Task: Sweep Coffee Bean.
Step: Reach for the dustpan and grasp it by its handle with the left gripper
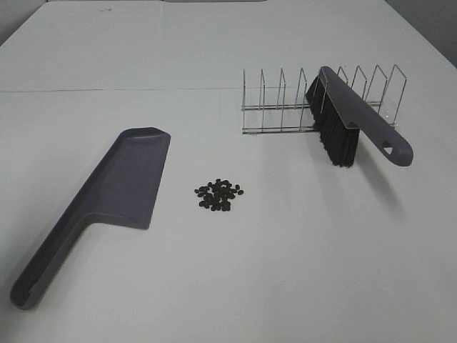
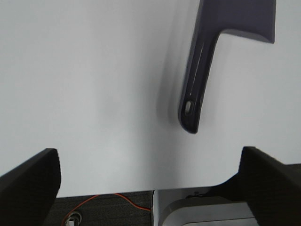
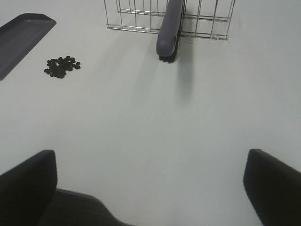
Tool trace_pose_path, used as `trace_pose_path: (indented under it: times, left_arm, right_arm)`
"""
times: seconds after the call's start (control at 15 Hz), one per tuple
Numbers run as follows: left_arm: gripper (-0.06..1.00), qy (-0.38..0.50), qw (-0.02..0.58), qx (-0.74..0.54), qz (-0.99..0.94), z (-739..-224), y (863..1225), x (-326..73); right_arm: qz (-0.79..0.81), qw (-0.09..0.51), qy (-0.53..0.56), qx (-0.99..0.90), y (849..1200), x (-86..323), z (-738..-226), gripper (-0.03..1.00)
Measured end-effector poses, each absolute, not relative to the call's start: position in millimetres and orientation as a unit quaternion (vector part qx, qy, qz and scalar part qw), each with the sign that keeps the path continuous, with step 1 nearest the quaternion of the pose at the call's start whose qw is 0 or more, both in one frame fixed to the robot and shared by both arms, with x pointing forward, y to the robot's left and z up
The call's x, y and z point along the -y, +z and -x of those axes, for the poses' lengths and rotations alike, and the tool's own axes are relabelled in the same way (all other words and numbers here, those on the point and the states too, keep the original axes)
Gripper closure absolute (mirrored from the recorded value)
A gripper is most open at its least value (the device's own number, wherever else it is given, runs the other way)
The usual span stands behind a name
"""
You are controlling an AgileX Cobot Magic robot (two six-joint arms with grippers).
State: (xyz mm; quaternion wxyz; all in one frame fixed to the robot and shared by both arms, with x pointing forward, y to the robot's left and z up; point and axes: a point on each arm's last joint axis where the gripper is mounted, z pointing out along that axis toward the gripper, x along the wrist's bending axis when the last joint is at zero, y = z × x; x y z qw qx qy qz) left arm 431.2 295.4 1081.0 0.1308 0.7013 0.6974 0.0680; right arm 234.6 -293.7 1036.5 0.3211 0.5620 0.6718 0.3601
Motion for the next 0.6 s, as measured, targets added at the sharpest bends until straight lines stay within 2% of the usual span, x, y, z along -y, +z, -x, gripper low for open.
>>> trace_pose_path:
  times: [0.2,0.33,0.53,0.6]
  left_arm:
    - [0.01,0.045,0.125,-0.703,-0.699,-461,1071,-294]
    - [0.01,0.016,0.099,-0.695,-0.712,-480,1047,-285]
    - [-0.02,0.007,0.074,-0.654,-0.753,-504,1010,-244]
    - [-0.04,0.002,0.065,-0.642,-0.764,-517,984,-228]
  right_arm:
    - [-0.562,0.321,0.360,-0.672,1036,294,-235,-0.01]
    - [-0.562,0.321,0.360,-0.672,1036,294,-235,-0.01]
    - [-0.562,0.321,0.360,-0.672,1036,294,-235,-0.01]
    - [-0.562,0.321,0.360,-0.672,1036,294,-235,-0.01]
